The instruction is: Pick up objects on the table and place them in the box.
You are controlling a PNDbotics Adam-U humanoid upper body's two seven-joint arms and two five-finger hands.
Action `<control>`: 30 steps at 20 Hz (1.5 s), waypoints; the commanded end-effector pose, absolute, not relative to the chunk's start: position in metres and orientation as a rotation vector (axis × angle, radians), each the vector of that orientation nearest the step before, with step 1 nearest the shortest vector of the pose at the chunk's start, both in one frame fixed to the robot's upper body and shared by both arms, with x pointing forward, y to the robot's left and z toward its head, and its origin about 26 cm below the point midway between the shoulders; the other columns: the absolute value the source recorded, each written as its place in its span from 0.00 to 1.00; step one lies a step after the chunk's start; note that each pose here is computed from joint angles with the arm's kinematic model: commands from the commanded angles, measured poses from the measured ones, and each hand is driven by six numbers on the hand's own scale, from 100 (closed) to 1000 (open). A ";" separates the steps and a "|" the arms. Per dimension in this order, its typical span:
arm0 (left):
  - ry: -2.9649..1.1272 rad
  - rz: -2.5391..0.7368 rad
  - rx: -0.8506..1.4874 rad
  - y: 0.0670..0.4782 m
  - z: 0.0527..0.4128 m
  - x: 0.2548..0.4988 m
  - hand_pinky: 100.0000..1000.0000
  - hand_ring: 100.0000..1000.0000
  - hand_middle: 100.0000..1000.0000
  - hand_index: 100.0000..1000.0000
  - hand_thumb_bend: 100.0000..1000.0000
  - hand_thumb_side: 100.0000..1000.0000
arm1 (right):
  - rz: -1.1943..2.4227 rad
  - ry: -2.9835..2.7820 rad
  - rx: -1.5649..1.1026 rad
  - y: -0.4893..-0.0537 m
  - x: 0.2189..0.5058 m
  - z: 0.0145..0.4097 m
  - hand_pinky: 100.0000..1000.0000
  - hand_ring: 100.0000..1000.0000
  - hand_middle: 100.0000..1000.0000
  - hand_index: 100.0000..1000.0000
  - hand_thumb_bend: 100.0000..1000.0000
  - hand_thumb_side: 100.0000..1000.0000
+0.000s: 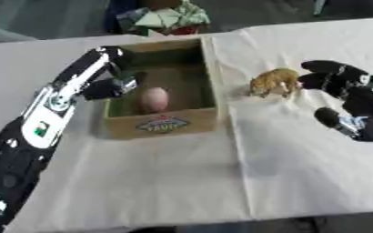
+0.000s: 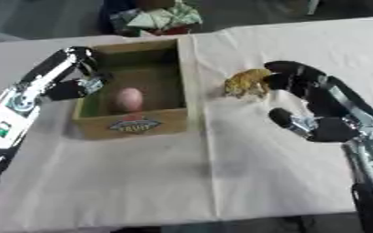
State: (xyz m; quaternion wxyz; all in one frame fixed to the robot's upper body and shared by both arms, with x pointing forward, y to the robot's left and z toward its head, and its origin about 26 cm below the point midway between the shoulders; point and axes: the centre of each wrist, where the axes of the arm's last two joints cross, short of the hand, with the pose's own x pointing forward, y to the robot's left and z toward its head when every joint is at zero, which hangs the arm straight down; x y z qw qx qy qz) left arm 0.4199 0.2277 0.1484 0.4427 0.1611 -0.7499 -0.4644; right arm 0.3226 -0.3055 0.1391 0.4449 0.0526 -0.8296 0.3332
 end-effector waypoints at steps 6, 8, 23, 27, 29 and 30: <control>-2.082 -0.743 0.208 0.265 0.184 0.365 0.51 0.58 0.56 0.77 0.20 0.79 | 1.027 -2.118 -0.011 -0.330 0.339 0.183 0.85 0.81 0.84 0.85 0.45 0.30; -2.099 -0.658 0.181 0.274 0.183 0.350 0.50 0.57 0.56 0.77 0.19 0.78 | 1.106 -2.119 -0.057 -0.336 0.346 0.195 0.85 0.81 0.84 0.85 0.45 0.31; -2.067 -0.344 0.209 0.301 0.158 0.290 0.48 0.54 0.52 0.76 0.13 0.79 | 1.456 -1.939 -0.435 -0.389 0.405 0.207 0.87 0.83 0.81 0.84 0.41 0.31; -2.069 -0.335 0.209 0.300 0.158 0.287 0.48 0.54 0.52 0.76 0.13 0.79 | 1.479 -1.916 -0.477 -0.394 0.413 0.199 0.87 0.83 0.81 0.84 0.41 0.31; -2.069 -0.334 0.210 0.300 0.158 0.287 0.49 0.54 0.52 0.76 0.13 0.79 | 1.483 -1.915 -0.485 -0.396 0.414 0.196 0.87 0.83 0.81 0.84 0.41 0.31; -2.072 -0.314 0.214 0.301 0.157 0.286 0.49 0.54 0.52 0.76 0.13 0.79 | 1.489 -1.900 -0.485 -0.394 0.416 0.195 0.87 0.82 0.79 0.82 0.40 0.29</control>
